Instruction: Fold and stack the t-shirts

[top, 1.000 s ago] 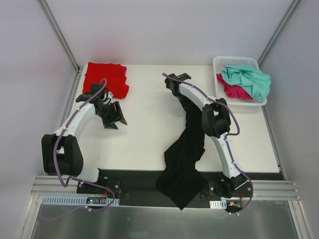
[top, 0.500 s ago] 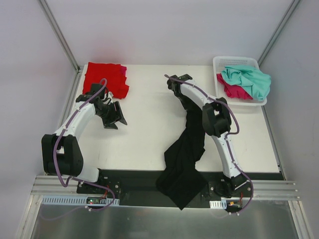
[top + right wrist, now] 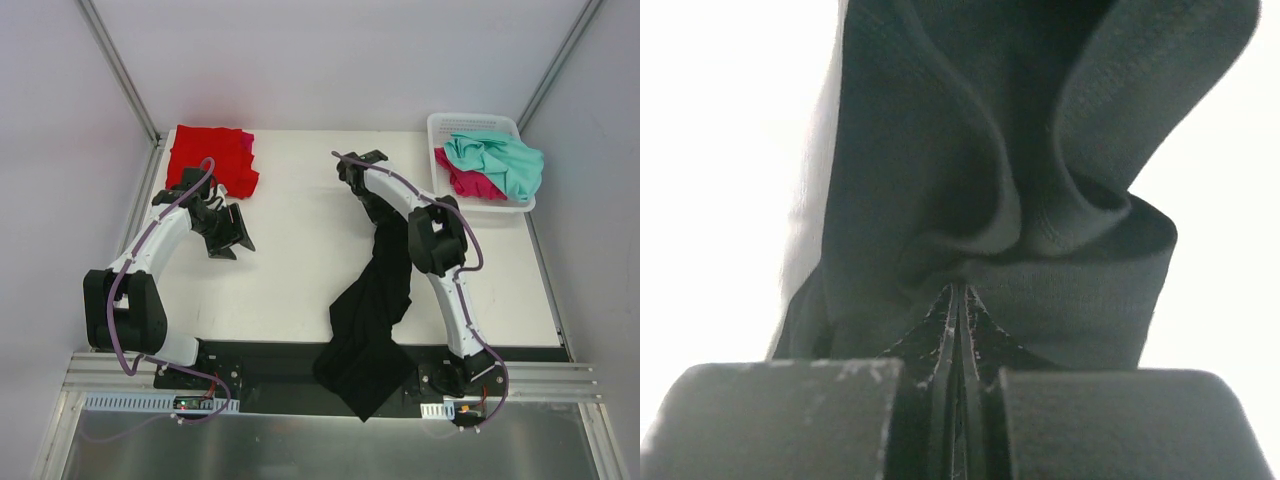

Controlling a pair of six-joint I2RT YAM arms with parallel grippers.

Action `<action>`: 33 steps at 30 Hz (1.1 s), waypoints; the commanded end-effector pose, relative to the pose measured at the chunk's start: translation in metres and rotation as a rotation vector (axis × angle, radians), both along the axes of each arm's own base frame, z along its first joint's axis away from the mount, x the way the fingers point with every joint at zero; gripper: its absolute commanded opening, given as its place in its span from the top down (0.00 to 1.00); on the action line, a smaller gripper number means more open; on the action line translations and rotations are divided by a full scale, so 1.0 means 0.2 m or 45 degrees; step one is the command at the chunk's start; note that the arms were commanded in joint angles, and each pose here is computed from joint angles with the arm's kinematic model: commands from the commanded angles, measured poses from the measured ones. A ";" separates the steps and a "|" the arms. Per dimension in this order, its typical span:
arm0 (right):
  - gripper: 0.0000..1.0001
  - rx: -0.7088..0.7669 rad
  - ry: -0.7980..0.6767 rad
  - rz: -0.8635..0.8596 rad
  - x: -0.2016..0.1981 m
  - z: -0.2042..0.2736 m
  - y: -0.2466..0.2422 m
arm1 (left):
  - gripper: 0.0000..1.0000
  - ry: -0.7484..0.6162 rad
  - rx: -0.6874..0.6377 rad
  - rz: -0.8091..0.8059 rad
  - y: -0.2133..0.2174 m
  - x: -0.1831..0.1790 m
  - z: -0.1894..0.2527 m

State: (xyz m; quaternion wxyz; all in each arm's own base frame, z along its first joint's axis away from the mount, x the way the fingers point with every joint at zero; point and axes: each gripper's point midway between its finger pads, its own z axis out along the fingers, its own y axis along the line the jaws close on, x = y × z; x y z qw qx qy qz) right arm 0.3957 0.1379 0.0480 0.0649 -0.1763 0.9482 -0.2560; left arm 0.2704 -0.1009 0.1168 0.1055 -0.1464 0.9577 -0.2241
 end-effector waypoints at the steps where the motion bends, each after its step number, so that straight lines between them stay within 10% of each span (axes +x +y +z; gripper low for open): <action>1: 0.99 0.077 -0.165 0.029 0.00 0.37 0.06 | 0.45 0.013 -0.001 -0.026 -0.01 -0.02 -0.01; 26: 0.99 0.251 -0.565 0.101 -0.02 0.98 0.12 | 0.45 0.000 -0.031 -0.021 -0.03 -0.05 0.01; 33: 0.45 0.289 -0.293 0.124 -0.06 0.60 0.23 | 0.44 -0.005 -0.033 -0.023 -0.03 -0.04 0.01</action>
